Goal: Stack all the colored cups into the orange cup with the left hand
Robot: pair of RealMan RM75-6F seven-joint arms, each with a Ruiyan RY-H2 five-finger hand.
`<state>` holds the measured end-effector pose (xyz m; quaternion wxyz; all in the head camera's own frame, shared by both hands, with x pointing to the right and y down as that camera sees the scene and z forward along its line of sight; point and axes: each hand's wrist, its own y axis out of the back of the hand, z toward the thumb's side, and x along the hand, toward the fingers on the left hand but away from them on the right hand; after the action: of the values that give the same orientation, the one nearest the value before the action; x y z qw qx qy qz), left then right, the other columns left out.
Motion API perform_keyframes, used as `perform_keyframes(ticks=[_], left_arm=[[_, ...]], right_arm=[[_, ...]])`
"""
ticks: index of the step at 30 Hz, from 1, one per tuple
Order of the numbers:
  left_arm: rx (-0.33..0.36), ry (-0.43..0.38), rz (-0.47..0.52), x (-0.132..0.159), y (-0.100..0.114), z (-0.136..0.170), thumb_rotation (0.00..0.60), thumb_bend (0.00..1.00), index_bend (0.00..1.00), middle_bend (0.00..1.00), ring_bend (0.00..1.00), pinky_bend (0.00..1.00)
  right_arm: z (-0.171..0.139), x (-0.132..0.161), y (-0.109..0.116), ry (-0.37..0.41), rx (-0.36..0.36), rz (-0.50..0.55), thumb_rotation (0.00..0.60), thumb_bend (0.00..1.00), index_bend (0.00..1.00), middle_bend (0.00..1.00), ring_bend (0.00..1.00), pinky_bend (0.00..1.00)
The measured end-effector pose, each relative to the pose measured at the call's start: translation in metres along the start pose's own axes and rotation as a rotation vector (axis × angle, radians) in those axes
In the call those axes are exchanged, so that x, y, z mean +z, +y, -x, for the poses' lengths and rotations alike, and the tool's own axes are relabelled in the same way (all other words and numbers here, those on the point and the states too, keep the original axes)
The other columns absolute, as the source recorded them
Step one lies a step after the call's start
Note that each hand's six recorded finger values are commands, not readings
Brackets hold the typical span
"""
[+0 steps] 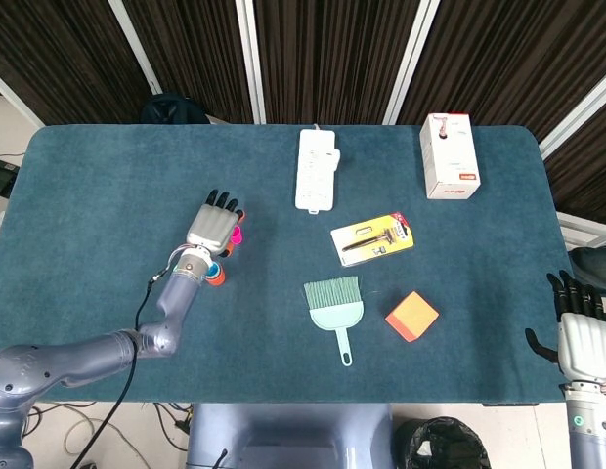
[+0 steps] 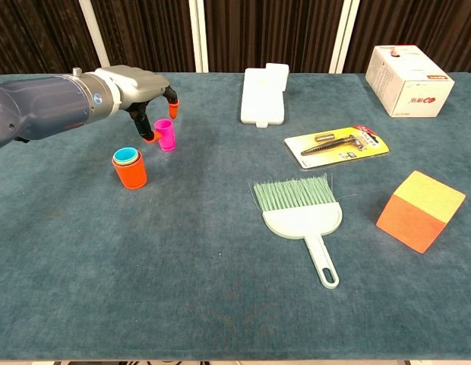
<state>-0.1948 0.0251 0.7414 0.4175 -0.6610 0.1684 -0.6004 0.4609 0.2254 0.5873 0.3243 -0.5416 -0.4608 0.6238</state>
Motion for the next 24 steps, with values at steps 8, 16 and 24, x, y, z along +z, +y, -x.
perform_keyframes(ticks=[8,16,24], left_arm=[[-0.002,-0.003,-0.002,0.0043,-0.0047,-0.0029,0.600,0.31,0.42,0.16,0.00,0.00],[0.004,0.005,-0.009,0.0017,-0.0064,-0.0038,0.600,0.32,0.46,0.18,0.00,0.00],[0.013,0.001,-0.002,0.0022,-0.0042,-0.0024,0.600,0.40,0.48,0.20,0.00,0.00]], right_arm=[[0.0004,-0.0016,-0.0003,-0.005,0.001,-0.002,0.600,0.34,0.09,0.05,0.09,0.04],[0.0006,-0.0023,-0.0011,-0.008,0.004,-0.002,0.600,0.34,0.09,0.05,0.09,0.04],[0.0008,-0.0032,-0.0029,-0.012,0.012,0.003,0.600,0.34,0.09,0.05,0.09,0.04]])
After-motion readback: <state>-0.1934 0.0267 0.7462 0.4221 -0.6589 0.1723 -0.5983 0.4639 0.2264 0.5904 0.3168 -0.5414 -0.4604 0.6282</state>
